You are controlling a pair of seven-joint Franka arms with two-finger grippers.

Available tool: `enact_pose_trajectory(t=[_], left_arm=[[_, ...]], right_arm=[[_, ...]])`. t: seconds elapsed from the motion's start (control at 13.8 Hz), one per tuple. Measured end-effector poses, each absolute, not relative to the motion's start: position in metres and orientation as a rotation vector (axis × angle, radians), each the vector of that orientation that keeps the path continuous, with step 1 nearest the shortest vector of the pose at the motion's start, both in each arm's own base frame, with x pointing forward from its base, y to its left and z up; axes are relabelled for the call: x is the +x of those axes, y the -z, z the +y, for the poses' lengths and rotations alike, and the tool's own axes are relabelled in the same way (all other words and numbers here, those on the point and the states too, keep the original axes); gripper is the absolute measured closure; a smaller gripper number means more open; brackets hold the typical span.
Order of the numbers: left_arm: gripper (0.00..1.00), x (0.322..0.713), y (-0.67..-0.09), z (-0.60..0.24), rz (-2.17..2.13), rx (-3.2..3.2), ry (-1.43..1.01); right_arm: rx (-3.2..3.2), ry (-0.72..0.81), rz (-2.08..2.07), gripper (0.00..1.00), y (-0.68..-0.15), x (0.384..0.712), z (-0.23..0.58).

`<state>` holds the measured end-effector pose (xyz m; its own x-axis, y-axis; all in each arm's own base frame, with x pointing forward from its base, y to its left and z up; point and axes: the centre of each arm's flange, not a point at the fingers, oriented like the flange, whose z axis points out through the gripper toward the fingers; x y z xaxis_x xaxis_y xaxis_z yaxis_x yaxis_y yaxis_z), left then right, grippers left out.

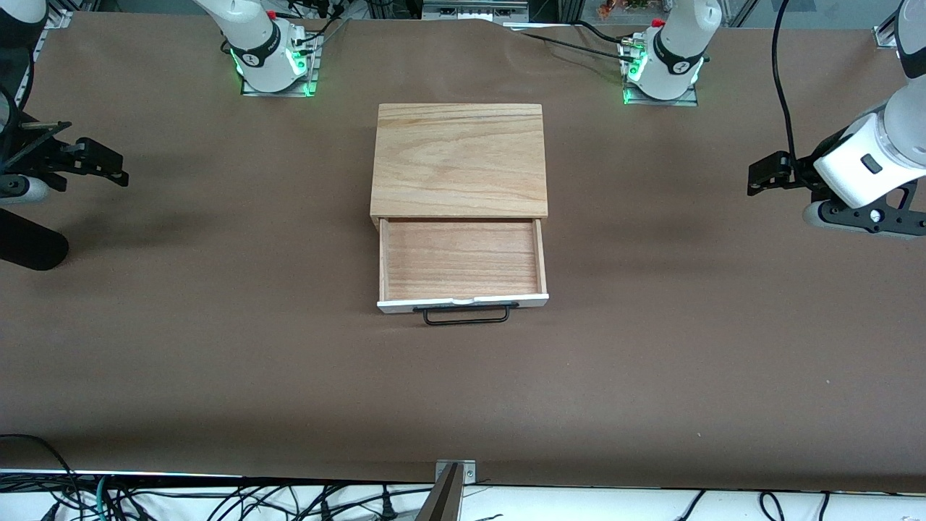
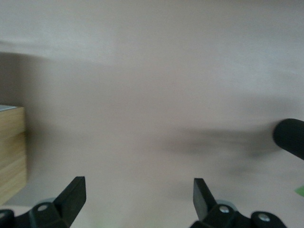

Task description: Pull top drawer with both arms simultaneously

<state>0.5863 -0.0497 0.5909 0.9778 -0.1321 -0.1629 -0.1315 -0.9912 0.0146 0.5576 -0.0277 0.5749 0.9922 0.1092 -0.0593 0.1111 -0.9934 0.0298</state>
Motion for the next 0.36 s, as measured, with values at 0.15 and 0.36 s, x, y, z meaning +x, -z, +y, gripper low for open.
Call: enact_pose_trajectory(t=[0.15, 0.36], left_arm=[[0.00, 0.5862, -0.5909, -0.0511, -0.212, 3.120, 0.257], [0.00, 0.5856, -0.5911, -0.0583, -0.232, 3.117, 0.256]], right_arm=[[3.089, 0.111, 0.178, 0.00, -0.5738, 0.5563, -0.0269], [3.091, 0.114, 0.164, 0.00, -0.5734, 0.5562, -0.0266]])
